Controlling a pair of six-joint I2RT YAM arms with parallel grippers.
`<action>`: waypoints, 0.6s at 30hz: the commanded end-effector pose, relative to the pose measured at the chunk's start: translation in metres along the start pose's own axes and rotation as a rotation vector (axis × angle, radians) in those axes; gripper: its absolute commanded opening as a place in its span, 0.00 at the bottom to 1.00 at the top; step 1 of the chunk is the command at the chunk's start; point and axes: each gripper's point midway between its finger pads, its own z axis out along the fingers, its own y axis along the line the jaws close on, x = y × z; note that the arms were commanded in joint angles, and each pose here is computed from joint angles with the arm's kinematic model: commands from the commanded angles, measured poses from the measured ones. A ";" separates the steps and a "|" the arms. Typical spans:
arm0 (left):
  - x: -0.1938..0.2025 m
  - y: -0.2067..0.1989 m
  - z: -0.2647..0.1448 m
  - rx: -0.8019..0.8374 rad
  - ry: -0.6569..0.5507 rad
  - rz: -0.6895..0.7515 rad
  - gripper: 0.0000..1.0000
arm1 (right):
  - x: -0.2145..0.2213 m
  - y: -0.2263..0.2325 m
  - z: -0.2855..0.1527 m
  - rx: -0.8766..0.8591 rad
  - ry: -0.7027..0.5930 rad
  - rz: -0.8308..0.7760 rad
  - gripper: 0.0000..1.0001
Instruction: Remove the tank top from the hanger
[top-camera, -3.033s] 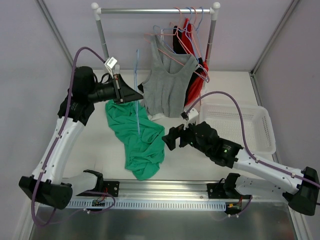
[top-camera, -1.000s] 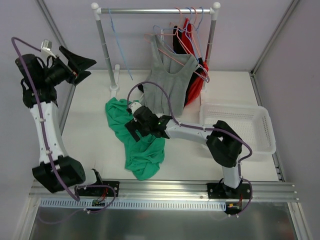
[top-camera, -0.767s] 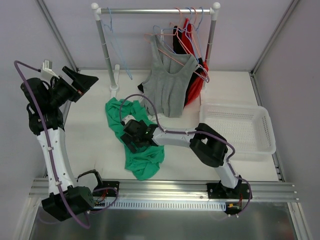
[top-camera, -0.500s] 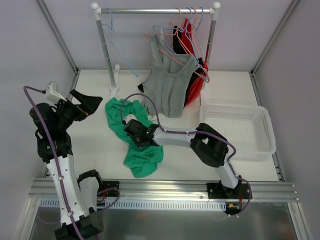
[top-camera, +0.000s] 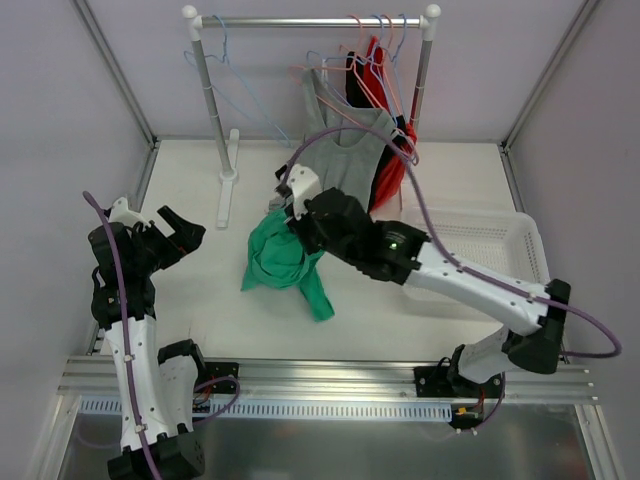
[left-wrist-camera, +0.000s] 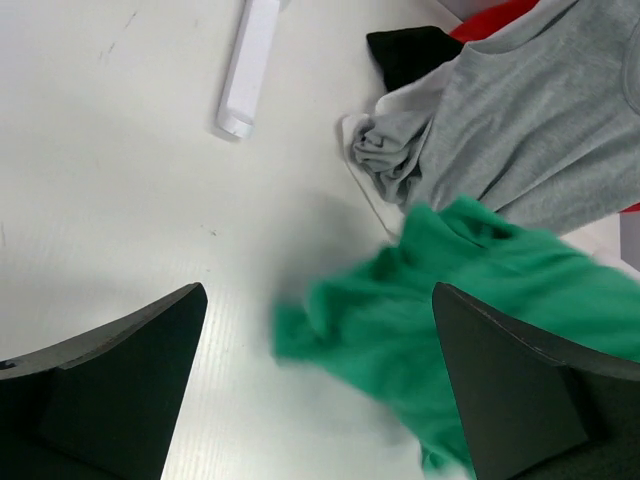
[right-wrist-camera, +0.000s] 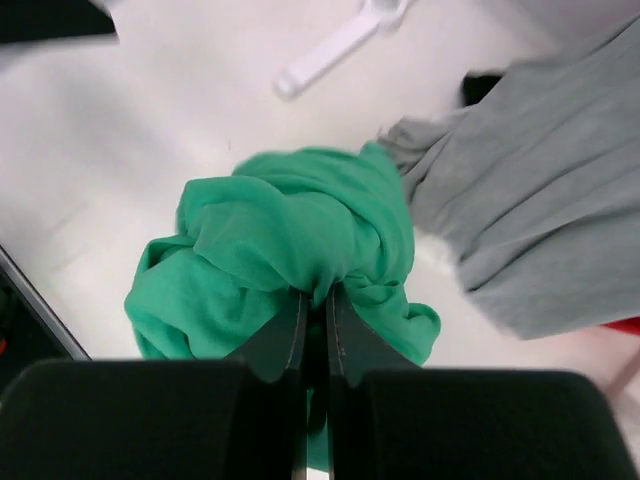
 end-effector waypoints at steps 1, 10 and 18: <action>-0.011 0.002 -0.005 -0.035 -0.047 0.050 0.99 | -0.071 -0.038 -0.068 0.089 -0.174 -0.046 0.00; -0.010 0.004 -0.007 -0.050 -0.054 0.058 0.99 | -0.147 -0.143 -0.186 0.369 -0.344 -0.029 0.00; -0.008 0.000 -0.008 -0.042 -0.047 0.073 0.99 | -0.121 -0.248 -0.283 0.754 -0.337 0.073 0.00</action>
